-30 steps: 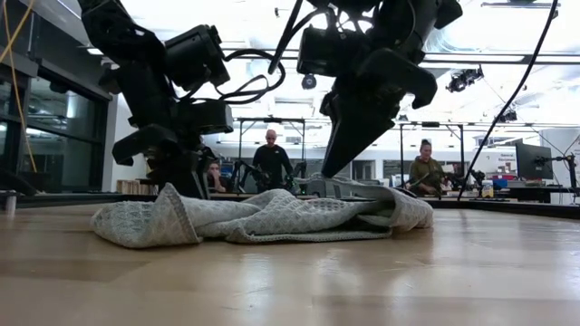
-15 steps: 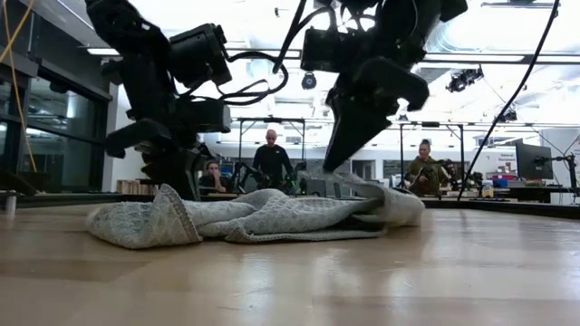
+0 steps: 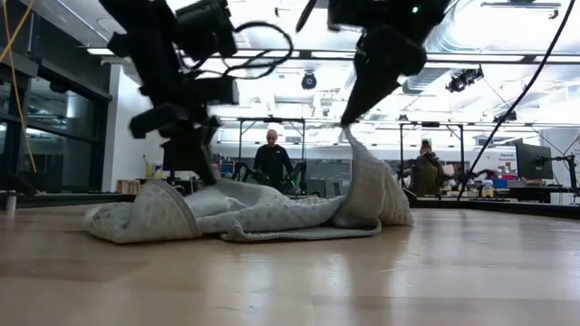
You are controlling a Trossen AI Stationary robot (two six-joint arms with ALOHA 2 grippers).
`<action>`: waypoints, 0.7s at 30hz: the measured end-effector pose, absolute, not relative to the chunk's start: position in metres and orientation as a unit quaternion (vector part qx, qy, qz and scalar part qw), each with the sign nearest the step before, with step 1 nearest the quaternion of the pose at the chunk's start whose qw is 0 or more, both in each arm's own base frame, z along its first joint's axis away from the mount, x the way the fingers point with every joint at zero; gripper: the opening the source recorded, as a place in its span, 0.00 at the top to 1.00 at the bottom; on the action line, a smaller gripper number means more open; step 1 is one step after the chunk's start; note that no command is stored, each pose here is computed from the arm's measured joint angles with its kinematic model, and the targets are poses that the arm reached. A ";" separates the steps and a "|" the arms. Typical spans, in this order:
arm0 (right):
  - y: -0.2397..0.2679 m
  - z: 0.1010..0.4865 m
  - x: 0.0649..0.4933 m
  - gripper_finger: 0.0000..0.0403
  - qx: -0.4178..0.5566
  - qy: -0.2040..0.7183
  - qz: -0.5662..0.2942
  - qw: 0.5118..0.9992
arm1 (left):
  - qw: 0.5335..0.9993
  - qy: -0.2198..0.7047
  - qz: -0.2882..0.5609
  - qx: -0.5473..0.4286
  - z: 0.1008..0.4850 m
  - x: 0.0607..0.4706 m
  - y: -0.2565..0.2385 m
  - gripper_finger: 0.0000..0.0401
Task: Fold microfiber towels
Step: Fold the gray microfiber towel
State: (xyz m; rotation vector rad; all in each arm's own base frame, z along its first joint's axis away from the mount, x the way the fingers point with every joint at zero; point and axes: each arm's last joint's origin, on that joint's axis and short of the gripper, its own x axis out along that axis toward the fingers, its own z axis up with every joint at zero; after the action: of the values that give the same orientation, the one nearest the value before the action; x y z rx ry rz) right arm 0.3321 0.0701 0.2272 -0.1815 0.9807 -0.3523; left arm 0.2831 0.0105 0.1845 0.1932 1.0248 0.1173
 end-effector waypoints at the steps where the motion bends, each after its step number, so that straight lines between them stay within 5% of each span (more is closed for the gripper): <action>1: 0.070 0.230 0.331 0.99 -0.085 0.464 -0.172 0.865 | 0.866 0.487 0.063 0.097 0.188 0.282 0.011 1.00; 21: 0.064 0.261 0.306 0.99 -0.140 0.404 -0.299 0.853 | 0.869 0.423 0.185 0.177 0.263 0.265 0.019 1.00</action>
State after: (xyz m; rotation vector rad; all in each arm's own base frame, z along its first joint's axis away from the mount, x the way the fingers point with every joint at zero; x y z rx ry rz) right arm 0.3061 0.0643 0.2609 -0.2953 0.8502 -0.6291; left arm 0.2651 0.0185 0.2629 0.3698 0.8841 0.3880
